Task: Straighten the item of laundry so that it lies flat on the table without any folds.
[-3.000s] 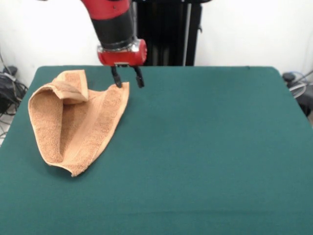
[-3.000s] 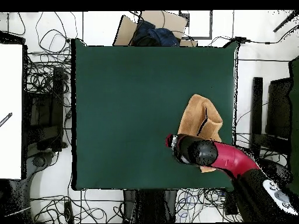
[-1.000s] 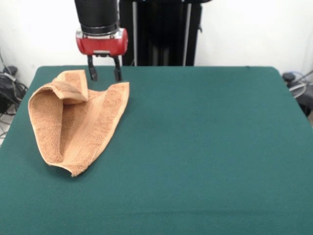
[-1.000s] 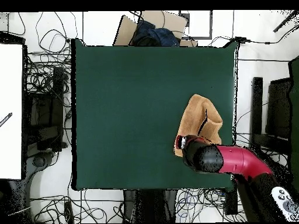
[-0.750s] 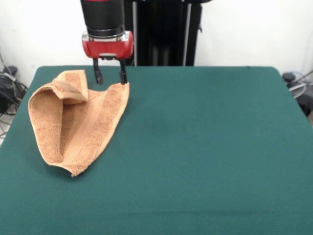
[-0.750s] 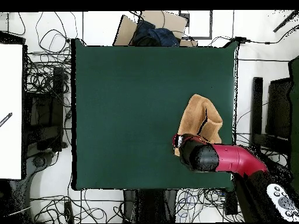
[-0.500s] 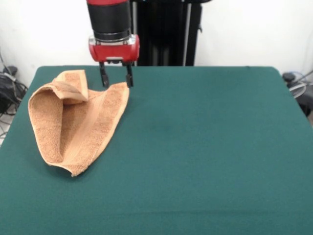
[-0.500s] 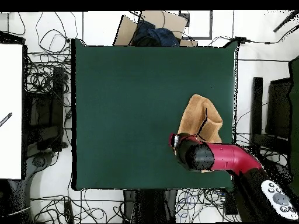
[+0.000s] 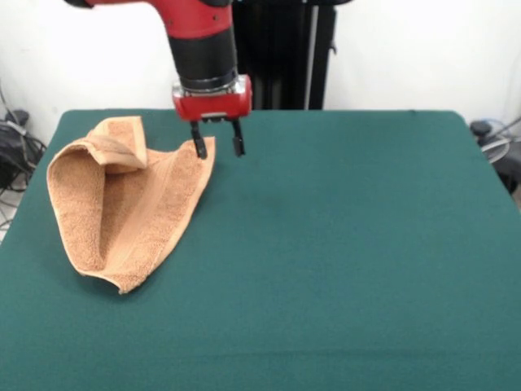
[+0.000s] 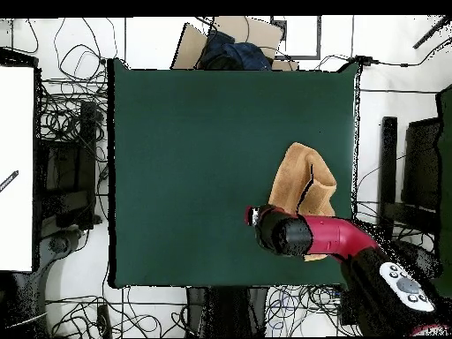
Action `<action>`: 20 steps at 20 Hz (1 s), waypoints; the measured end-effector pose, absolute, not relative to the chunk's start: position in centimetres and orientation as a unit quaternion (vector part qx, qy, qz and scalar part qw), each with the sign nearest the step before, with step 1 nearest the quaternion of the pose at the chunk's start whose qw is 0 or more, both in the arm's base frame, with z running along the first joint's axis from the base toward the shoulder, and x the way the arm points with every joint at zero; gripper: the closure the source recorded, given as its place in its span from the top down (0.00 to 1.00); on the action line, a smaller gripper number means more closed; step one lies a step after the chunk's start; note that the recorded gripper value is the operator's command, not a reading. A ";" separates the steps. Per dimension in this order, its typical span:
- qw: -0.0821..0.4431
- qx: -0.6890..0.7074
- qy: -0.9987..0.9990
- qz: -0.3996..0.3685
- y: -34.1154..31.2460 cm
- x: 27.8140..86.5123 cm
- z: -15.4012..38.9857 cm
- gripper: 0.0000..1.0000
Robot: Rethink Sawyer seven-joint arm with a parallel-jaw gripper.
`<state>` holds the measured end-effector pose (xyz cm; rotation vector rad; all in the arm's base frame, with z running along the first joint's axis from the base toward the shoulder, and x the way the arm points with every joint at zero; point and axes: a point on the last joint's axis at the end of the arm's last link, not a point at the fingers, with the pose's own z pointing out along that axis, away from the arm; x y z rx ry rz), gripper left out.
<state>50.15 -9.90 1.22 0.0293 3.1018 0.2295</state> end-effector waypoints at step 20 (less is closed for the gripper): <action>-0.001 0.014 0.996 0.089 -9.2 49.0 -0.3 1.00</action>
